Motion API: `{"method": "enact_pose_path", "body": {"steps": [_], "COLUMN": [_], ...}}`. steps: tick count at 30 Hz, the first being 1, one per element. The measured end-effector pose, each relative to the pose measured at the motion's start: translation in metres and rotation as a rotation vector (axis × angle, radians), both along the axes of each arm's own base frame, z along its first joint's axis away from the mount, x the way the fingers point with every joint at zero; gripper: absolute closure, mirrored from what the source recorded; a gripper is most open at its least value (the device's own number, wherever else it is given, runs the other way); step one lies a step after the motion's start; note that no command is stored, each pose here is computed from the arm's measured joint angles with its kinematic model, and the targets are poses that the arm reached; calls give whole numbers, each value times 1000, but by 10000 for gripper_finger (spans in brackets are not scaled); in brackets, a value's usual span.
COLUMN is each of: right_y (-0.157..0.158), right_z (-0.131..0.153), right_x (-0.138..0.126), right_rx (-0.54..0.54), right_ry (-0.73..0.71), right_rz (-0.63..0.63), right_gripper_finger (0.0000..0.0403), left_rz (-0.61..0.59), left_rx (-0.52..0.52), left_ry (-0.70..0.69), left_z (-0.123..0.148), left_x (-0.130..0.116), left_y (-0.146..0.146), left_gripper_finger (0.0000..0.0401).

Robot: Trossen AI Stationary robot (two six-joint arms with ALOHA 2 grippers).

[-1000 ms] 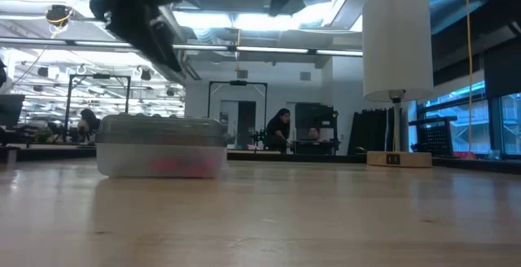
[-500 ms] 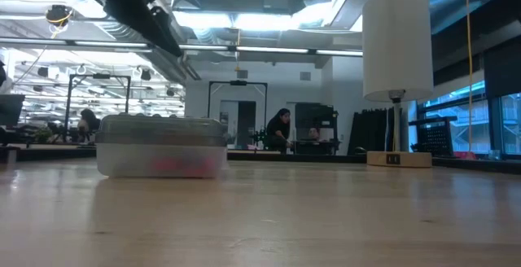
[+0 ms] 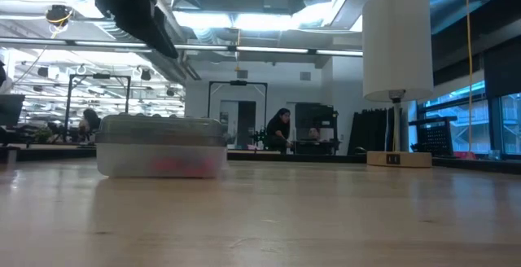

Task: Pack school essentials
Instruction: Return to Home Position

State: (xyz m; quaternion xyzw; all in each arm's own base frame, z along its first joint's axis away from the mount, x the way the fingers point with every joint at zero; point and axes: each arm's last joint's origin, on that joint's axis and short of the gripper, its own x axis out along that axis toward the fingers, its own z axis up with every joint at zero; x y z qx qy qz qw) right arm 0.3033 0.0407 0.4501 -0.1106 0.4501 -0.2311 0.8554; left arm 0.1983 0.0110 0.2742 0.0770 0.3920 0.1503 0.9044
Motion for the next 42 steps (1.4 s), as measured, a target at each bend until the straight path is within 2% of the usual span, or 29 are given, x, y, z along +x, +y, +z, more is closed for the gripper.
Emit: {"method": "enact_pose_path", "body": {"steps": [6, 10, 15, 21, 25, 34, 38, 42], "right_y": [8, 11, 5, -6, -11, -21, -25, -27], "right_z": [-9, -23, -41, -57, -68, -108, -129, -153], "right_x": [-32, -52, -79, -118, -140, -184, -201, -213], "right_rx": [-8, -1, 45, 141, 178, 190, 205, 215], "right_ry": [-36, -103, -196, -309, -434, -696, -796, -877], "right_rz": [-69, -85, -65, -10, 63, 249, 293, 326], "right_gripper_finger": [401, 401, 401, 401, 401, 401, 401, 401], "left_rz": [-26, 14, 52, 110, 130, 34, 24, 35], "left_rx": [29, 80, 53, -20, -72, -150, -155, -174], "left_ry": [46, 47, -14, -167, -332, -689, -774, -778], "left_z": [2, 21, 44, 58, 65, 58, 48, 42], "left_x": [-10, -25, -56, -104, -141, -207, -226, -223], "left_y": [0, 2, 2, 1, 0, -3, -3, -3], "left_gripper_finger": [233, 282, 333, 393, 395, 400, 400, 400]}}
